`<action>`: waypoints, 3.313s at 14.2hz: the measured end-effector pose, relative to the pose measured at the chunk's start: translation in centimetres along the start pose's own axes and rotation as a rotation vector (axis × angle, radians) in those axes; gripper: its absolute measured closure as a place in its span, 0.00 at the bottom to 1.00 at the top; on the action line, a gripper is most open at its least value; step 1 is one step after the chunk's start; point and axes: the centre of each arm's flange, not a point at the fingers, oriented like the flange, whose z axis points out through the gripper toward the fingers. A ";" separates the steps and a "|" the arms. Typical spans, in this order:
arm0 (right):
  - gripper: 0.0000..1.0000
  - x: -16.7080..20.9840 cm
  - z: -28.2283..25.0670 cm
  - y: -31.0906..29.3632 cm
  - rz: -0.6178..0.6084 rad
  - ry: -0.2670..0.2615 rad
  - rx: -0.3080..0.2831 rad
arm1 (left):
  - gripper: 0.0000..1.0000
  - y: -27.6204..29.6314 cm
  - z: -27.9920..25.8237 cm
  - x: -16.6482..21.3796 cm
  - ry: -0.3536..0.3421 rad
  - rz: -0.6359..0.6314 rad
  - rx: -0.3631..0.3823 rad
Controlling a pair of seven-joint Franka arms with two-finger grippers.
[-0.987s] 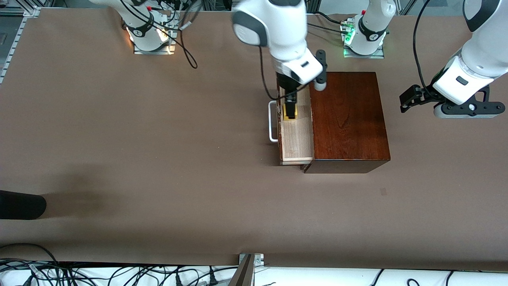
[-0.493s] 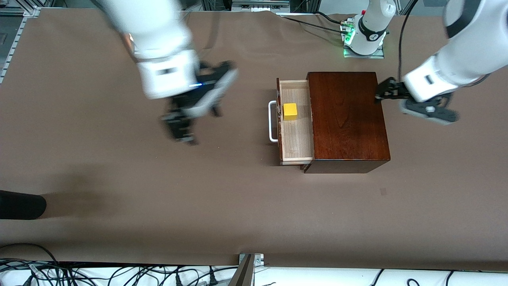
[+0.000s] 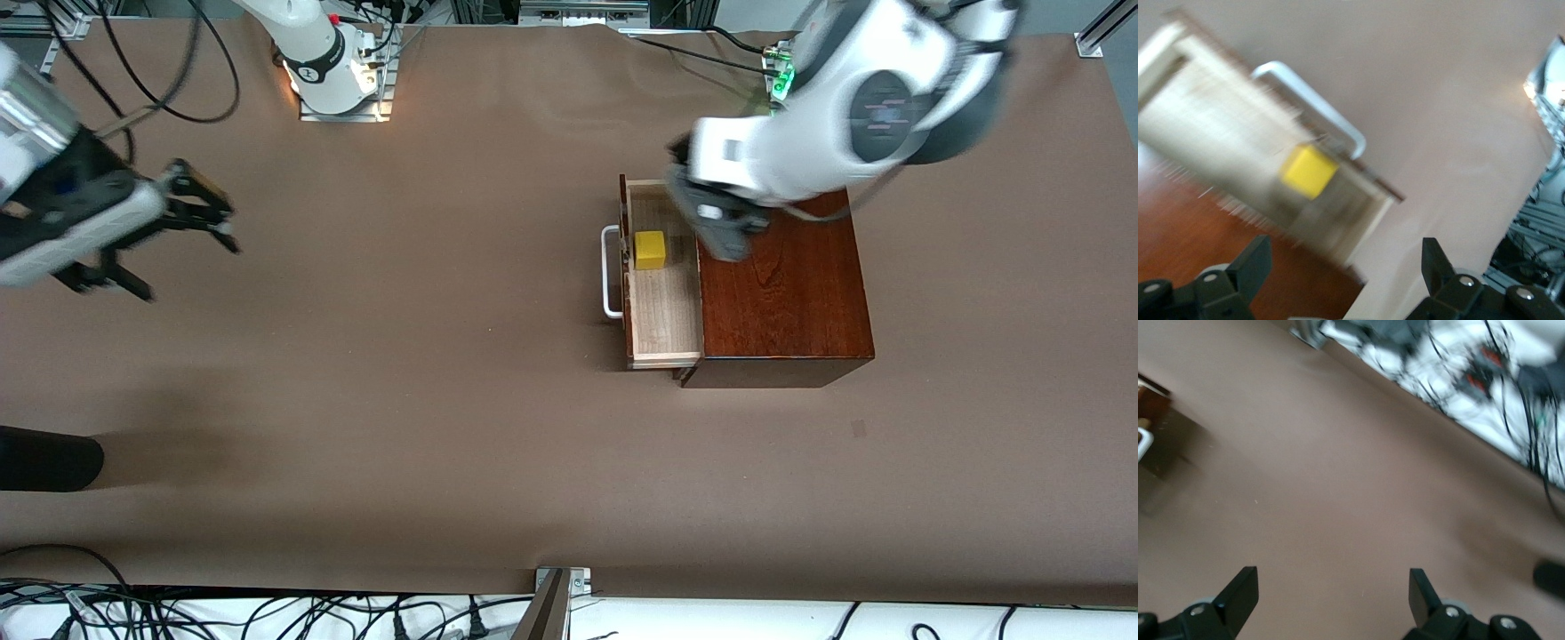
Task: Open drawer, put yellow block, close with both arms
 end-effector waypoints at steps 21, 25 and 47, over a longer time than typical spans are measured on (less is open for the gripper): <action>0.00 -7.6 5.3 4.2 0.195 -0.166 -0.048 | 0.00 -1.2 21.0 9.9 -0.330 0.704 0.151; 0.00 -8.6 5.7 7.4 0.251 -0.170 -0.056 | 0.00 -3.9 19.8 8.1 -0.379 0.647 0.096; 0.00 -8.2 5.2 6.2 0.233 -0.194 -0.041 | 0.00 -15.1 -10.1 -4.6 -0.090 0.345 0.328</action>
